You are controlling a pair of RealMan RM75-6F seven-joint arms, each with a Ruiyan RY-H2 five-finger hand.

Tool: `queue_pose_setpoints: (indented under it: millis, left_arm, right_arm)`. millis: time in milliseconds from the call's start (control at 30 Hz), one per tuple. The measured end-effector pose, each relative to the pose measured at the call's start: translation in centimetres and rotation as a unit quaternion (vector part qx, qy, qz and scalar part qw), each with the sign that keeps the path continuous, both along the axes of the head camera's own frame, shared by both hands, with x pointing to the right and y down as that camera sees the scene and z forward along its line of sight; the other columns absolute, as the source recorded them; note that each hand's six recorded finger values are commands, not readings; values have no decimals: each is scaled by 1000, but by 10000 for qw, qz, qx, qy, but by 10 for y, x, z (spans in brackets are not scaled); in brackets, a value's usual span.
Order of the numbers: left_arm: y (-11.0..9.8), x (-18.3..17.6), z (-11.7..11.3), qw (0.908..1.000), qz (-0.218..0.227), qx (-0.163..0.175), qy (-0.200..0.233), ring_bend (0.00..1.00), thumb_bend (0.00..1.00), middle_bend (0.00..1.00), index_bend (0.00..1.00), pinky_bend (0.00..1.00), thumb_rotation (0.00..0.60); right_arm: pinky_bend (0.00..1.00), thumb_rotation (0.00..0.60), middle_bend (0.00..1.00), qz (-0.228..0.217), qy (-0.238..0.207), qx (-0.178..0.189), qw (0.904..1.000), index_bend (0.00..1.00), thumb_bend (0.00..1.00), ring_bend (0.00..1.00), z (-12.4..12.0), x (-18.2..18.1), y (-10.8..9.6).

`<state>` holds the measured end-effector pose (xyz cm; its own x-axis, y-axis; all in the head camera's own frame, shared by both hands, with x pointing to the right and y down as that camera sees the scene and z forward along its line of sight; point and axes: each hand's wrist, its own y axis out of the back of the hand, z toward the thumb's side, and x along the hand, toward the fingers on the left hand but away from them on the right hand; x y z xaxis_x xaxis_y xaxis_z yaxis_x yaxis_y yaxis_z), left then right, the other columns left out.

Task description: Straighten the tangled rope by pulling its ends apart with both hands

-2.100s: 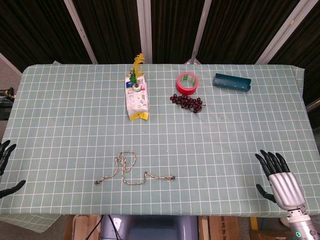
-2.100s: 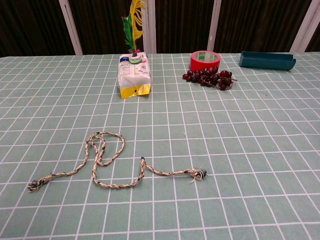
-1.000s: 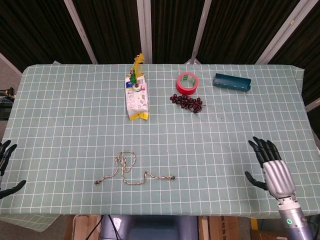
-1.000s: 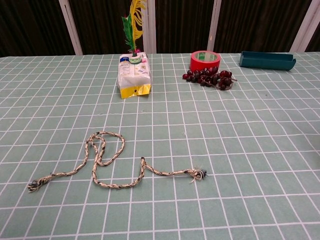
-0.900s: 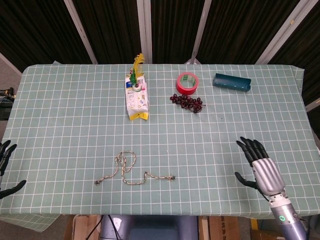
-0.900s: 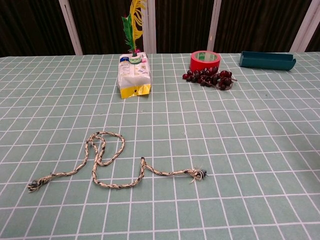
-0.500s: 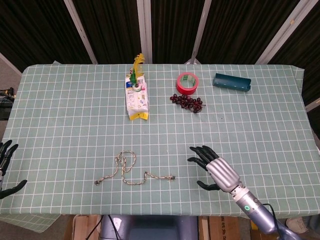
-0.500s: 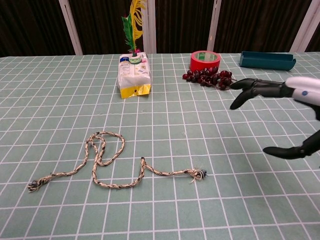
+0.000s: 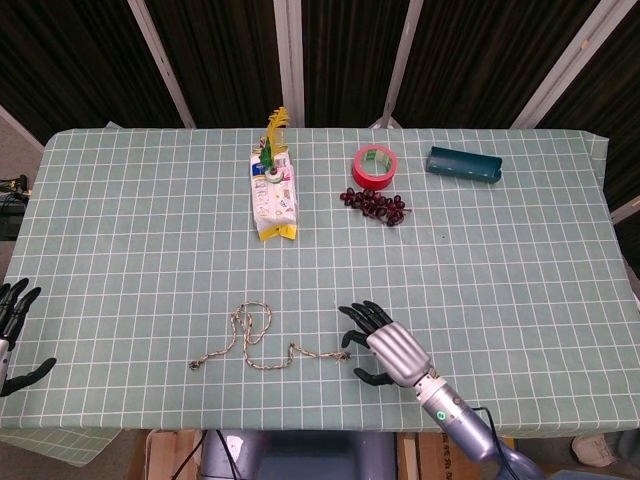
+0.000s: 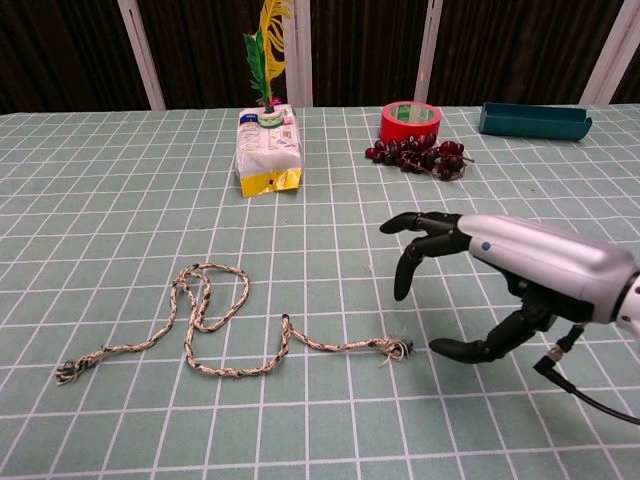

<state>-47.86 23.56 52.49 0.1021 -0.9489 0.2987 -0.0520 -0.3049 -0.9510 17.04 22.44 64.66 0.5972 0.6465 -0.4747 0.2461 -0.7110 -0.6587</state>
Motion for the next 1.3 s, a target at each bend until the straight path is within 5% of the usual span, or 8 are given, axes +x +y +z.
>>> queue_pose_setpoints:
  millis: [467,1300]
  left_arm:
    - [-1,-1,0,10000,-2,-30,62,0,7,0,26,0,600]
    - [-1,-1,2,9998,-22,-126,173,0,6,0,28,0,600]
  right_arm:
    - [0,600,105,152,290,-21,9995,438,315,0,31,-31,14]
    - [0,600,114,440,485,-174,9977,538,421,0,50,-43,15]
